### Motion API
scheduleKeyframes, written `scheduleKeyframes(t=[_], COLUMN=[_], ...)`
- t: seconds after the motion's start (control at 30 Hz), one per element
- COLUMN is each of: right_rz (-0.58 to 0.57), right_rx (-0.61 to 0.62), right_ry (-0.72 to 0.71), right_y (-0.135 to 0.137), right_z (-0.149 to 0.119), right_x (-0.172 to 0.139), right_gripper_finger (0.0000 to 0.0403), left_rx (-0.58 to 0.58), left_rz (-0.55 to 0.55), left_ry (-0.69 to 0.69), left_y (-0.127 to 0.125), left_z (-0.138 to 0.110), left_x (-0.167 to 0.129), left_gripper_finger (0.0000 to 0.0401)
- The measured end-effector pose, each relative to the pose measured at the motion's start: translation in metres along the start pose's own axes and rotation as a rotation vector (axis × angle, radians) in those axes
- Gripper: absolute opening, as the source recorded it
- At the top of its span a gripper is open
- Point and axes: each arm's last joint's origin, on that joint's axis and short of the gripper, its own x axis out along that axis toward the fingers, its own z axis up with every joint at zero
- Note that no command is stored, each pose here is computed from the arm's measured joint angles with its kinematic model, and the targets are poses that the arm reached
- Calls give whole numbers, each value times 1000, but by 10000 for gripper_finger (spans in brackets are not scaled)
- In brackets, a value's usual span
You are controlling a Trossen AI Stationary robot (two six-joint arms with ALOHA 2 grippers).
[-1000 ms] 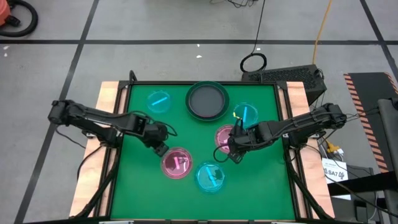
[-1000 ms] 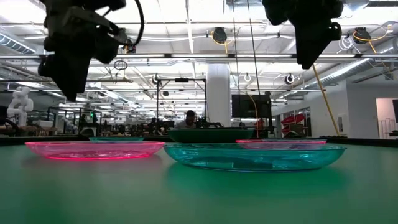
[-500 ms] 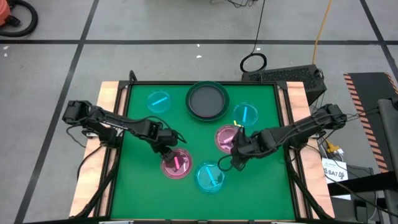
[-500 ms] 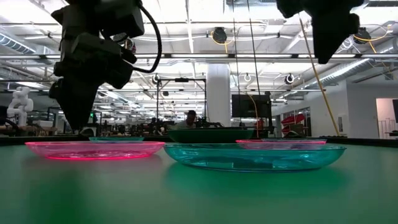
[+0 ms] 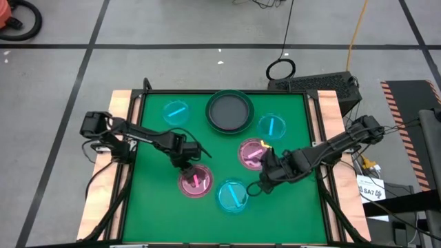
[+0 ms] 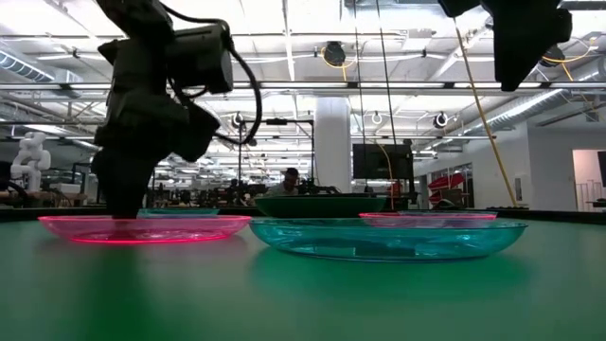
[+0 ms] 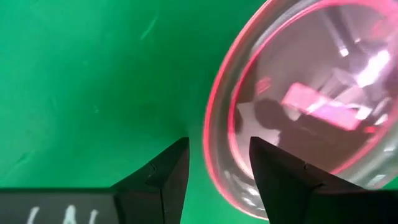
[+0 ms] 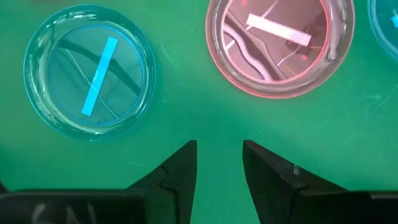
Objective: Stack plastic plates
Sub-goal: Stack the left pink plate on top of the black plate
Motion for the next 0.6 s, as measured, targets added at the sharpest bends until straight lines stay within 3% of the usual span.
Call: scheduleKeyframes(t=[0.27,0.6], right_rz=[-16,-29], right_rx=[-4,-5], right_ry=[-13,-33], right_y=[0,-1], right_z=[-3,-3], right_x=[-1,-1], right_gripper_finger=[125,125], left_rx=[43,68], left_rz=[16,-2], left_ry=[1,-7], left_y=[-4,-6], left_z=[-1,-1], left_x=[7,8], left_gripper_finger=[156,13])
